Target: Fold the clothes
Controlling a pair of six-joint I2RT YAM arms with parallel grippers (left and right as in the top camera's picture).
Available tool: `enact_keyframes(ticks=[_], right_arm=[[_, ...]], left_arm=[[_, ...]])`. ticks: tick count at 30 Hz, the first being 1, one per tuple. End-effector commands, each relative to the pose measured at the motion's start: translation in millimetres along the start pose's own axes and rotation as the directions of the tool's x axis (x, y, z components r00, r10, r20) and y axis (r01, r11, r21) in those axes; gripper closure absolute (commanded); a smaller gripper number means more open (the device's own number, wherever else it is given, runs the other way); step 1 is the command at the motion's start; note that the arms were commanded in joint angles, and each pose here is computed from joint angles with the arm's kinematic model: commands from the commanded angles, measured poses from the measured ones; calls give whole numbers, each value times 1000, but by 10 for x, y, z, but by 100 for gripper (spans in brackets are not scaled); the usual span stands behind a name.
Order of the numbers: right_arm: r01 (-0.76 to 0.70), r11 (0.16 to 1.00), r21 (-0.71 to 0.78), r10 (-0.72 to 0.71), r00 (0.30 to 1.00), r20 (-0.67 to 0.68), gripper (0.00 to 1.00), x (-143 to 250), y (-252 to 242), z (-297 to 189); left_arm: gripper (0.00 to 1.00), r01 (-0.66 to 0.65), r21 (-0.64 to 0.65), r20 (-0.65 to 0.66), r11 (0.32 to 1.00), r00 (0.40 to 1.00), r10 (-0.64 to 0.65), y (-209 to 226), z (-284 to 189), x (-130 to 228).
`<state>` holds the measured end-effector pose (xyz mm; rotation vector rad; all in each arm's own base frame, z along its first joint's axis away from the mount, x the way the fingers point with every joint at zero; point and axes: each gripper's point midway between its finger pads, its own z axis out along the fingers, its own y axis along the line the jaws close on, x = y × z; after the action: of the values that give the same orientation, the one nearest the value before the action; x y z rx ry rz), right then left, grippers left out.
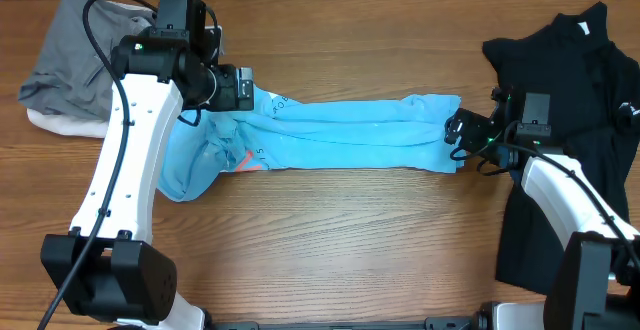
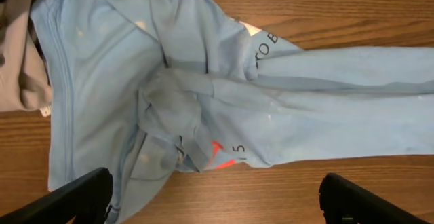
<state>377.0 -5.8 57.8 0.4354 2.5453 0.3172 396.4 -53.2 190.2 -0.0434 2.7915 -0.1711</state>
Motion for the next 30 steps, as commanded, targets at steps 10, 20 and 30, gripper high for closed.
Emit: enact_keyframes(ticks=[10,20,30], right_arm=[[92,996,-18,-93,994,-55,14,181,247,428],[68,982,177,-66,998,-18,36,165,-34,590],[-13,993,114,17,999,-32,96,-16,-165,360]], left_arm=[[0,-47,14,50,999,998,46,-61,-110,-106],[0,-47,14,50,999,998,46,-61,-110,-104],[0,-47,14,51,999,998,46,-60,-109,-109]])
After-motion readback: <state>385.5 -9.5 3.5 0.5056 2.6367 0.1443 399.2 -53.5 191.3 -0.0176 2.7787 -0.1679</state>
